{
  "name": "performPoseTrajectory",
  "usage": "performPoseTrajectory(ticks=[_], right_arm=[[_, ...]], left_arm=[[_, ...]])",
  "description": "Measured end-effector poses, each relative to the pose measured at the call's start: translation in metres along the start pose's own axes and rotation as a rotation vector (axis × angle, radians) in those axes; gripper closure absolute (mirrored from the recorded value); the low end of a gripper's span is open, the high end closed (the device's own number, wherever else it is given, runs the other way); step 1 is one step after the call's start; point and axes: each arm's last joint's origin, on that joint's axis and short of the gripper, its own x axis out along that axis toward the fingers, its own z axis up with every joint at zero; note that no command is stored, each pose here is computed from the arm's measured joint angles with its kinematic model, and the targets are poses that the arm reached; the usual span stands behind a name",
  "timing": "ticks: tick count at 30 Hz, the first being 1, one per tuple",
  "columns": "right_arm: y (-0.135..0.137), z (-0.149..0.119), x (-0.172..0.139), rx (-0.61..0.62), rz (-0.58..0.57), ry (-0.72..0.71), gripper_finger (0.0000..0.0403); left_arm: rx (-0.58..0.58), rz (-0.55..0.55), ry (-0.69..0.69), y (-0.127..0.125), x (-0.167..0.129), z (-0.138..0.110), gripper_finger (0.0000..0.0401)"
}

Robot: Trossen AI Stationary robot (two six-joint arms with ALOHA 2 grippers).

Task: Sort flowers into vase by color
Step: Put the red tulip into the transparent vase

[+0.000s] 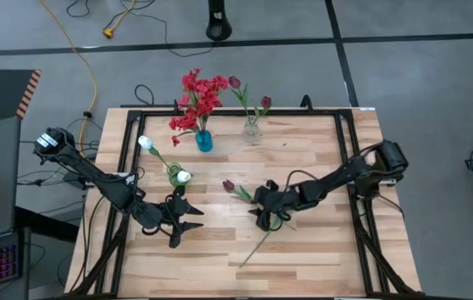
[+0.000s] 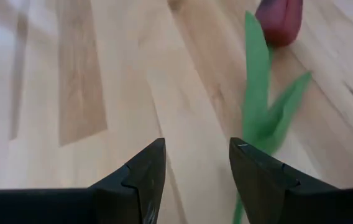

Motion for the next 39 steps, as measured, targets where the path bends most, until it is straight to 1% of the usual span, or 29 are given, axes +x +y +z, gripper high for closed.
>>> performPoseTrajectory(ticks=[3,5,9,14,18,22,26,32,35,36,39], right_arm=[[0.003,0.004,0.011,-0.013,-0.067,-0.005,0.0198],[0.004,0.006,0.015,-0.058,-0.122,0.017,0.0198],[0.008,0.013,0.016,-0.113,-0.176,0.07,0.0198],[0.008,0.015,0.015,-0.121,-0.192,0.09,0.0198],[0.004,0.008,0.024,-0.127,-0.212,0.122,0.0198],[0.001,0.001,0.032,-0.1,-0.226,0.141,0.0205],[0.0,0.0,0.034,-0.089,-0.226,0.145,0.0239],[-0.002,0.004,0.031,-0.082,-0.227,0.148,0.0328],[-0.004,0.004,0.031,-0.079,-0.232,0.155,0.0365],[-0.005,0.005,0.031,-0.076,-0.23,0.16,0.0371],[-0.006,0.005,0.031,-0.063,-0.212,0.169,0.0371]], left_arm=[[-0.001,0.0,0.0,0.0,0.0,0.0,0.0241],[-0.001,0.0,0.0,0.0,0.0,0.0,0.0241],[0.0,0.0,0.001,0.0,0.0,0.0,0.0241],[-0.004,-0.001,0.002,0.0,0.0,0.0,0.0241],[-0.004,-0.001,0.002,0.0,0.0,0.0,0.0241],[-0.004,-0.001,0.002,0.0,0.0,0.0,0.0241],[-0.006,0.0,0.001,0.0,0.0,0.0,0.0241],[-0.007,0.0,0.001,0.0,0.0,0.0,0.0241],[-0.007,0.0,0.001,0.0,0.0,0.0,0.0241],[-0.007,0.0,0.001,0.0,0.0,0.0,0.0241],[-0.007,0.0,0.001,0.0,0.0,0.0,0.0241]])
